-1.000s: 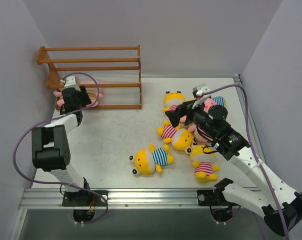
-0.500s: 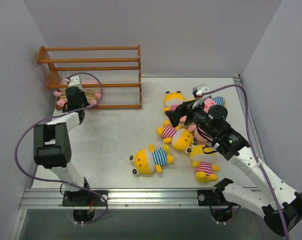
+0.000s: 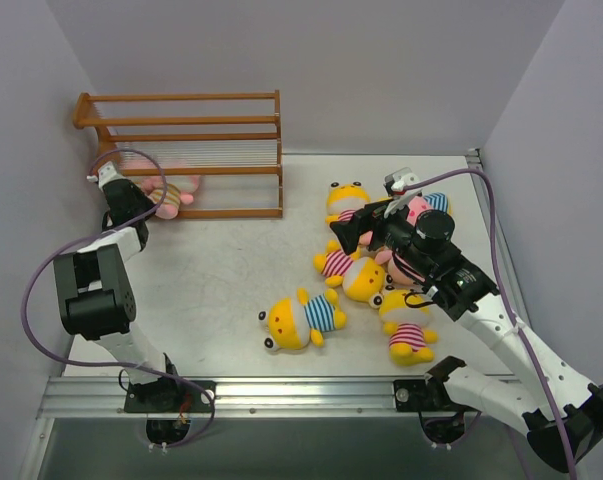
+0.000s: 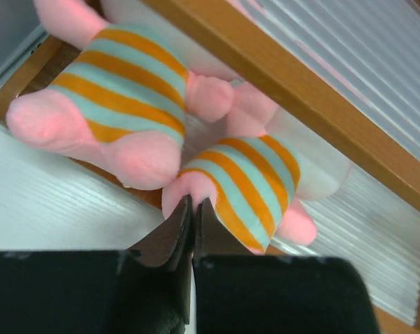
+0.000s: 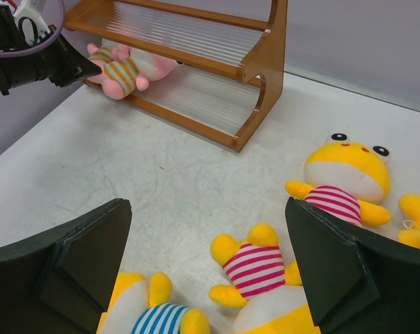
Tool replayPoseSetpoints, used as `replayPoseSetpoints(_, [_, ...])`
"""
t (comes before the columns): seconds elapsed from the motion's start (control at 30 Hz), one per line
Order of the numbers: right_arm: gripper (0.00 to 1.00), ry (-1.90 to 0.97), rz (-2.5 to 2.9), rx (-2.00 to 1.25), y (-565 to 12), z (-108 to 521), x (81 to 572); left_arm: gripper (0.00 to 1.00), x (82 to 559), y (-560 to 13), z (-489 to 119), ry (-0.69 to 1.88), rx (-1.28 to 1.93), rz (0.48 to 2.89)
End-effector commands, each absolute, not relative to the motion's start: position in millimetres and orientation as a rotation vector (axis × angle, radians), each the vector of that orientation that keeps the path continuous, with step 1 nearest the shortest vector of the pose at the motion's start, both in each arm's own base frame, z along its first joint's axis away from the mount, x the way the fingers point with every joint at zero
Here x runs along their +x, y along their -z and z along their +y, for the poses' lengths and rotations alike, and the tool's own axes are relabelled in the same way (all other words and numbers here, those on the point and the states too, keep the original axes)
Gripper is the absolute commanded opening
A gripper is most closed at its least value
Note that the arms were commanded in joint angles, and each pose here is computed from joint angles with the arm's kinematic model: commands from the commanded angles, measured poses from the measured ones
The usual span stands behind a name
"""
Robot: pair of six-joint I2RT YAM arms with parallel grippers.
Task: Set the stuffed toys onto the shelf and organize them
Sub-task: Place the stuffed toy onto shelf
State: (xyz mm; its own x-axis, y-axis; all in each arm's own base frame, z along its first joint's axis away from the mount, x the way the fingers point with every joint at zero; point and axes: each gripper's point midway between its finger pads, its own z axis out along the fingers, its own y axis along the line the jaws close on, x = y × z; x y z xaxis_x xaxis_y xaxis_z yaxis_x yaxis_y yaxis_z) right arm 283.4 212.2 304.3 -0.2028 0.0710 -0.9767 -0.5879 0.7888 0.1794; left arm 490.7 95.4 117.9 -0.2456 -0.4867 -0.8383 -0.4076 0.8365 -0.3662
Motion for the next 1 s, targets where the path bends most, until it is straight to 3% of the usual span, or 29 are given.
replayPoseSetpoints(0.0, [0.98,-0.645,1.596,-0.415,-329.9,213.4,280.2,0.02,498.2,-128.9,94.0,0.293,-0.851,1.735])
replayPoseSetpoints(0.43, [0.98,-0.637,1.603,-0.412,-328.5,212.2,280.3,0.03,514.8,-121.0,74.9,0.523,-1.008,1.609])
replayPoseSetpoints(0.97, [0.98,-0.635,1.605,-0.416,-328.1,212.8,281.0,0.04,500.5,-121.2,78.8,0.458,-1.030,1.608])
